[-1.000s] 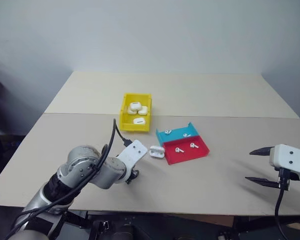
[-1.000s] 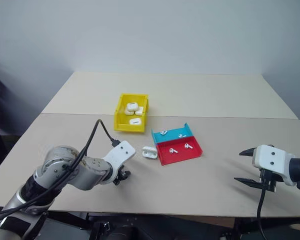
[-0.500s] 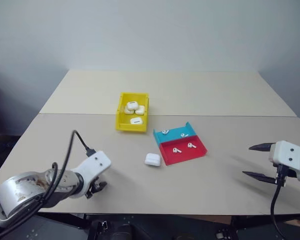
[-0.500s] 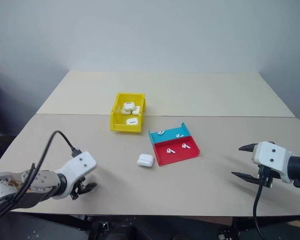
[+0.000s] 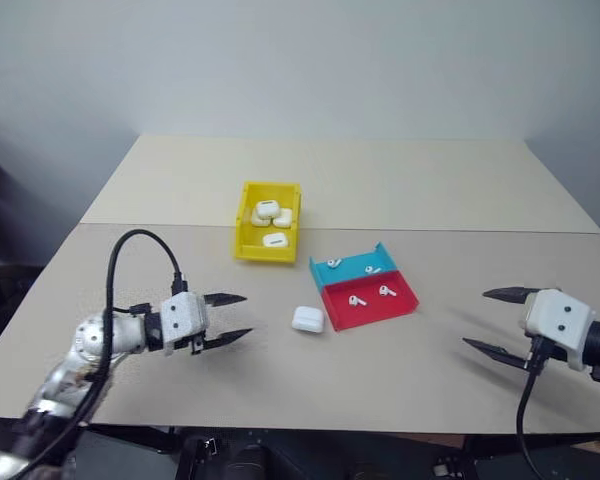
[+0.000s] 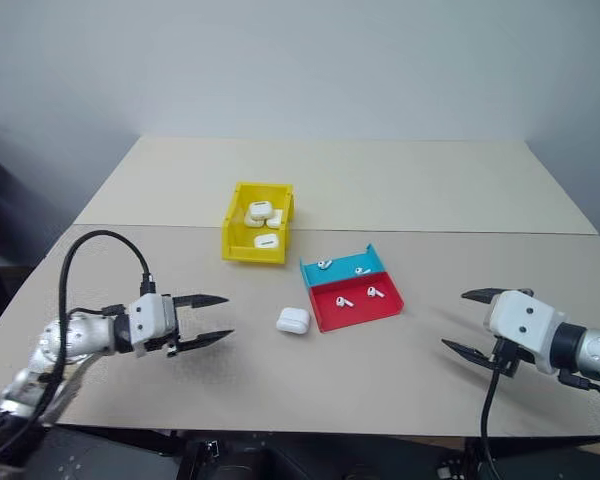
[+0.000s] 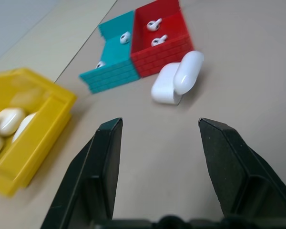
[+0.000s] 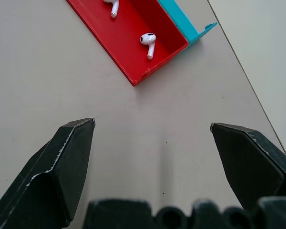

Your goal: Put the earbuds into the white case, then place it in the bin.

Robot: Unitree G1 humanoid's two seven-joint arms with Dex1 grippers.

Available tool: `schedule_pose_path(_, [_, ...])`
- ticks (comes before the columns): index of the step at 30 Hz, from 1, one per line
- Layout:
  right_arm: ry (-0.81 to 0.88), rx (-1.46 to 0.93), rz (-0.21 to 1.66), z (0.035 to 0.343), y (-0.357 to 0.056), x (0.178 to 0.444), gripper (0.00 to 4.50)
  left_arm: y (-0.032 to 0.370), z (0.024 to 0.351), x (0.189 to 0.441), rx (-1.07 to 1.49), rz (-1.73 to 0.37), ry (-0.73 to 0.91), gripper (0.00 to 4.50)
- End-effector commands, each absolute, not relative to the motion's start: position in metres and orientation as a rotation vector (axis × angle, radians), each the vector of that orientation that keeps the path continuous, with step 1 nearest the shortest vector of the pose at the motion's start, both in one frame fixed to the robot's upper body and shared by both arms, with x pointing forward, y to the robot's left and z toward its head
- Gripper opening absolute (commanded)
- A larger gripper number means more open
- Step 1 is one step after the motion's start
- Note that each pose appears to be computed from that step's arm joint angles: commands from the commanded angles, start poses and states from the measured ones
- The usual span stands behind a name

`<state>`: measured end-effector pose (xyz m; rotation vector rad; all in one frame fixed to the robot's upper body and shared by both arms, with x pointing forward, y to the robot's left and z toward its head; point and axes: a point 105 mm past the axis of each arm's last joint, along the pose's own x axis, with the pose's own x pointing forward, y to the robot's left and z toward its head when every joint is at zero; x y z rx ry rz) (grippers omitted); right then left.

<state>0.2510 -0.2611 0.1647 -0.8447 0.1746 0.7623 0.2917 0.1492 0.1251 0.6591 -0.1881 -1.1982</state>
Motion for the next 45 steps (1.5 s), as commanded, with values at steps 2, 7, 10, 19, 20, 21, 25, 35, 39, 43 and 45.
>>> schedule_pose_path(2, [0.135, -0.853, 0.722, 0.172, -0.257, 0.248, 4.5, 0.139, 0.126, 0.295, 0.751, -1.299, -0.345, 2.73])
schedule_pose_path(7, [0.129, -0.853, 0.69, 0.174, -0.259, 0.247, 4.5, 0.127, 0.121, 0.3, 0.796, -1.339, -0.46, 2.73])
schedule_pose_path(10, [0.127, -0.852, 0.673, 0.175, -0.26, 0.246, 4.5, 0.118, 0.12, 0.305, 0.823, -1.344, -0.496, 2.73])
schedule_pose_path(19, [0.126, -0.849, 0.652, 0.174, -0.26, 0.245, 4.5, 0.103, 0.108, 0.316, 0.947, -1.352, -0.51, 2.73])
schedule_pose_path(20, [0.127, -0.849, 0.651, 0.174, -0.26, 0.245, 4.5, 0.102, 0.107, 0.316, 0.954, -1.357, -0.513, 2.73])
schedule_pose_path(21, [0.126, -0.849, 0.649, 0.173, -0.26, 0.245, 4.5, 0.1, 0.106, 0.317, 0.959, -1.359, -0.512, 2.73])
schedule_pose_path(25, [0.124, -0.849, 0.643, 0.172, -0.26, 0.247, 4.5, 0.093, 0.104, 0.322, 0.956, -1.331, -0.517, 2.73])
schedule_pose_path(35, [0.131, -0.855, 0.633, 0.168, -0.263, 0.247, 4.5, 0.09, 0.099, 0.328, 0.99, -1.302, -0.515, 1.5])
schedule_pose_path(39, [0.131, -0.857, 0.631, 0.168, -0.263, 0.248, 4.5, 0.089, 0.097, 0.326, 0.988, -1.315, -0.518, 1.18])
schedule_pose_path(43, [0.132, -0.859, 0.631, 0.167, -0.263, 0.248, 4.5, 0.088, 0.093, 0.327, 0.996, -1.32, -0.494, 1.18])
schedule_pose_path(45, [0.131, -0.859, 0.629, 0.167, -0.263, 0.249, 4.5, 0.089, 0.092, 0.326, 1.006, -1.331, -0.493, 0.84])
